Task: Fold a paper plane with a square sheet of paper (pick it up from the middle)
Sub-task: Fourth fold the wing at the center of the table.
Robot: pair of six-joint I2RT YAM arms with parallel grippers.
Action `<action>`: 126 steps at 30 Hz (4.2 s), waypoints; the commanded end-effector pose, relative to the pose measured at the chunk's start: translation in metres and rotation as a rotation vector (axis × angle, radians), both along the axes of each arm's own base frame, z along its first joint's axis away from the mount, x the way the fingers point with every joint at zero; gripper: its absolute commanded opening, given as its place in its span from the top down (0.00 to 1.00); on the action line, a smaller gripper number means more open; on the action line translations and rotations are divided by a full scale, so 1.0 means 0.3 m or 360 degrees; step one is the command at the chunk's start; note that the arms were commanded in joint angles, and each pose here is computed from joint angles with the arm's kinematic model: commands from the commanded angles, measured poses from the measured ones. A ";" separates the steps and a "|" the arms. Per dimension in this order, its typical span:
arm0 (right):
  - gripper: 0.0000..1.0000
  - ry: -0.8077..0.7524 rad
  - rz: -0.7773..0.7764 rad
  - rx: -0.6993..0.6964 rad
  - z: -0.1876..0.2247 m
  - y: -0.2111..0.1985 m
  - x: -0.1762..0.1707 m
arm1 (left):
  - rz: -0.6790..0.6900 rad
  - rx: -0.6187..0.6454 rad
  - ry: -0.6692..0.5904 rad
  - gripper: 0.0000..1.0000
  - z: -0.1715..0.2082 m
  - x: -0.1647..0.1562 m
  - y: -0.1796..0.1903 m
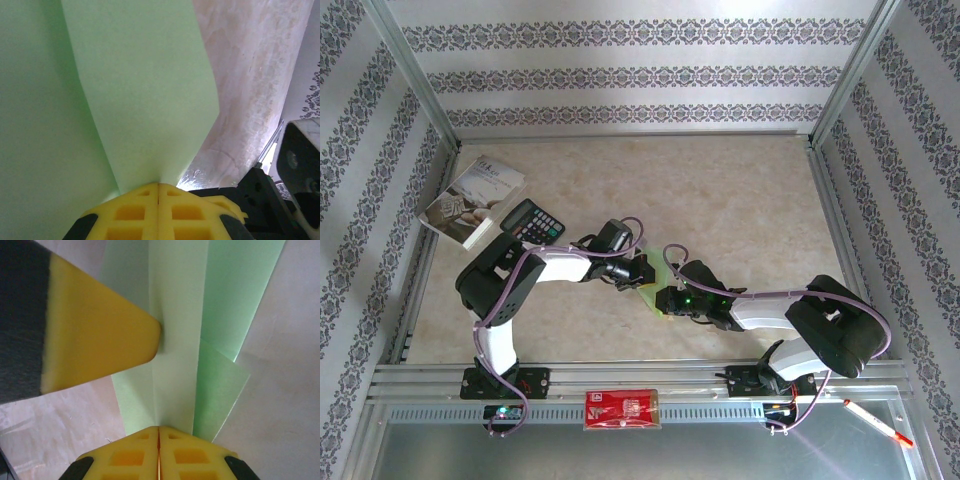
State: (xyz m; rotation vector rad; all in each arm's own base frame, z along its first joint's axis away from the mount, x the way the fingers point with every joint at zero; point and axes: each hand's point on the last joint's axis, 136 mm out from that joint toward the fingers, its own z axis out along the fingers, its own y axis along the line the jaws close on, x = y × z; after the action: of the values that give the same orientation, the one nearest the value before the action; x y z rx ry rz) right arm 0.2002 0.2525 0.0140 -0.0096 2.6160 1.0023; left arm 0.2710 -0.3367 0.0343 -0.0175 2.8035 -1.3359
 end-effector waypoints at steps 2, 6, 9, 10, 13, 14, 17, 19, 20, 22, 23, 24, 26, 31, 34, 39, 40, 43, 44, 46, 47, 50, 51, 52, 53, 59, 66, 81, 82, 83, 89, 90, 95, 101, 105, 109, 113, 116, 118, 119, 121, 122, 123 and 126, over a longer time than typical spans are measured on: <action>0.91 0.0208 -0.0009 -0.0229 -0.124 -0.098 -0.096 | -0.0072 0.0026 0.0030 0.95 -0.023 -0.023 -0.022; 0.91 0.0219 0.0013 -0.0230 -0.125 -0.097 -0.103 | -0.0078 0.0073 0.0022 0.95 -0.051 -0.009 -0.021; 0.90 0.0205 0.0054 -0.0214 -0.105 -0.084 -0.100 | -0.0084 0.0128 0.0019 0.96 -0.077 -0.011 -0.007; 0.90 0.0197 0.0063 -0.0205 -0.098 -0.082 -0.100 | -0.0086 0.0142 0.0015 0.97 -0.082 -0.012 -0.003; 0.89 0.0138 0.0091 -0.0137 -0.038 -0.047 -0.068 | -0.0090 0.0188 0.0021 0.99 -0.105 -0.018 0.013; 0.88 0.0122 0.0096 -0.0118 -0.022 -0.041 -0.060 | -0.0093 0.0198 0.0026 1.00 -0.114 -0.022 0.016; 0.87 0.0072 0.0096 -0.0045 0.037 -0.022 -0.034 | -0.0097 0.0220 0.0040 1.00 -0.133 -0.030 0.026; 0.86 0.0036 0.0092 0.0004 0.080 -0.009 -0.019 | -0.0098 0.0229 0.0044 1.00 -0.141 -0.033 0.030; 0.86 0.0018 0.0091 0.0027 0.100 -0.003 -0.012 | -0.0098 0.0231 0.0042 1.00 -0.143 -0.034 0.030; 0.85 -0.0009 0.0093 0.0056 0.129 0.006 -0.004 | -0.0097 0.0231 0.0043 1.00 -0.145 -0.034 0.032; 0.85 -0.0017 0.0096 0.0065 0.137 0.011 -0.001 | -0.0097 0.0230 0.0045 1.00 -0.145 -0.035 0.031; 0.85 -0.0020 0.0101 0.0068 0.141 0.015 0.001 | -0.0097 0.0231 0.0045 1.00 -0.146 -0.035 0.032; 0.85 -0.0017 0.0115 0.0066 0.140 0.025 0.002 | -0.0097 0.0229 0.0045 1.00 -0.146 -0.035 0.031; 0.85 0.0004 0.0164 0.0045 0.120 0.063 0.007 | -0.0097 0.0233 0.0042 1.00 -0.145 -0.034 0.032; 0.86 0.0030 0.0179 0.0016 0.094 0.072 0.011 | -0.0100 0.0230 0.0041 1.00 -0.144 -0.034 0.031; 0.87 0.0103 0.0186 -0.0054 0.026 0.058 -0.005 | -0.0102 0.0229 0.0029 1.00 -0.141 -0.029 0.028; 0.87 0.0131 0.0186 -0.0072 0.006 0.050 -0.015 | -0.0104 0.0229 0.0031 1.00 -0.141 -0.030 0.027; 0.89 0.0210 0.0175 -0.0109 -0.040 0.023 -0.049 | -0.0102 0.0235 0.0027 1.00 -0.142 -0.027 0.031; 0.89 0.0234 0.0176 -0.0123 -0.053 0.014 -0.064 | -0.0102 0.0240 0.0024 1.00 -0.142 -0.026 0.032; 0.90 0.0279 0.0185 -0.0151 -0.073 -0.006 -0.099 | -0.0101 0.0259 0.0017 1.00 -0.145 -0.023 0.038; 0.90 0.0296 0.0186 -0.0160 -0.080 -0.014 -0.114 | -0.0105 0.0267 0.0011 1.00 -0.147 -0.024 0.040; 0.91 0.0346 0.0191 -0.0173 -0.097 -0.035 -0.160 | -0.0098 0.0292 0.0011 1.00 -0.155 -0.025 0.051; 0.92 0.0359 0.0192 -0.0177 -0.102 -0.041 -0.174 | -0.0099 0.0292 0.0012 1.00 -0.156 -0.026 0.051; 0.92 0.0369 0.0194 -0.0182 -0.107 -0.047 -0.189 | -0.0095 0.0297 0.0013 1.00 -0.157 -0.025 0.053; 0.92 0.0374 0.0196 -0.0183 -0.108 -0.050 -0.199 | -0.0091 0.0299 0.0012 1.00 -0.158 -0.023 0.055; 0.93 0.0419 0.0211 -0.0200 -0.124 -0.075 -0.256 | -0.0089 0.0312 0.0010 1.00 -0.161 -0.021 0.058; 0.93 0.0420 0.0254 -0.0176 -0.103 -0.069 -0.280 | -0.0076 0.0329 0.0015 1.00 -0.171 -0.019 0.067; 0.95 0.0437 0.0302 -0.0189 -0.088 -0.077 -0.312 | -0.0075 0.0331 0.0013 1.00 -0.169 -0.015 0.067; 0.95 0.0436 0.0297 -0.0202 -0.092 -0.081 -0.310 | -0.0077 0.0328 0.0011 1.00 -0.168 -0.015 0.065; 0.95 0.0434 0.0292 -0.0211 -0.094 -0.080 -0.306 | -0.0075 0.0329 0.0011 1.00 -0.168 -0.014 0.066; 0.95 0.0444 0.0204 -0.0288 -0.118 -0.098 -0.269 | -0.0066 0.0281 -0.0004 1.00 -0.135 -0.007 0.052; 0.95 0.0442 0.0189 -0.0294 -0.119 -0.103 -0.260 | -0.0060 0.0264 -0.0012 0.99 -0.122 -0.004 0.047; 0.96 0.0438 0.0170 -0.0325 -0.130 -0.139 -0.234 | -0.0026 0.0158 -0.0063 0.94 -0.033 0.020 0.020; 0.97 0.0399 0.0258 -0.0286 -0.096 -0.114 -0.203 | 0.0014 0.0133 -0.0111 0.87 0.027 0.039 0.028; 0.97 0.0409 0.0299 -0.0277 -0.100 -0.114 -0.210 | 0.0034 0.0103 -0.0135 0.84 0.061 0.042 0.032; 0.98 0.0403 0.0299 -0.0274 -0.101 -0.117 -0.203 | 0.0011 0.0034 -0.0052 0.90 0.053 -0.008 0.007; 0.98 0.0405 0.0289 -0.0280 -0.103 -0.121 -0.200 | -0.0062 0.0029 0.0033 0.97 0.013 -0.061 -0.025; 0.98 0.0408 0.0279 -0.0284 -0.103 -0.126 -0.200 | -0.0078 0.0033 0.0055 0.98 -0.005 -0.062 -0.036; 0.98 0.0421 0.0278 -0.0302 -0.109 -0.133 -0.206 | -0.0088 0.0059 0.0041 0.99 -0.013 -0.052 -0.036; 0.99 0.0431 0.0273 -0.0312 -0.112 -0.139 -0.209 | -0.0086 0.0081 0.0039 0.99 -0.023 -0.044 -0.031; 1.00 0.0450 0.0276 -0.0337 -0.117 -0.149 -0.218 | -0.0058 0.0097 0.0048 0.99 -0.039 -0.025 -0.017; 1.00 0.0462 0.0276 -0.0353 -0.121 -0.156 -0.224 | -0.0039 0.0099 0.0047 1.00 -0.045 -0.012 -0.009; 1.00 0.0470 0.0277 -0.0367 -0.123 -0.161 -0.227 | -0.0026 0.0108 0.0043 1.00 -0.050 0.000 0.000; 1.00 0.0515 0.0285 -0.0414 -0.135 -0.181 -0.248 | -0.0004 0.0135 0.0039 1.00 -0.072 0.026 0.020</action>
State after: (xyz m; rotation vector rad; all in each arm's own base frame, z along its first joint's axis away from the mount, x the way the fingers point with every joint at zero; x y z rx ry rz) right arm 0.1577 0.2434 0.0121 -0.2273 2.8388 1.0326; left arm 0.2624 -0.3386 0.0200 -0.0046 2.8868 -1.2771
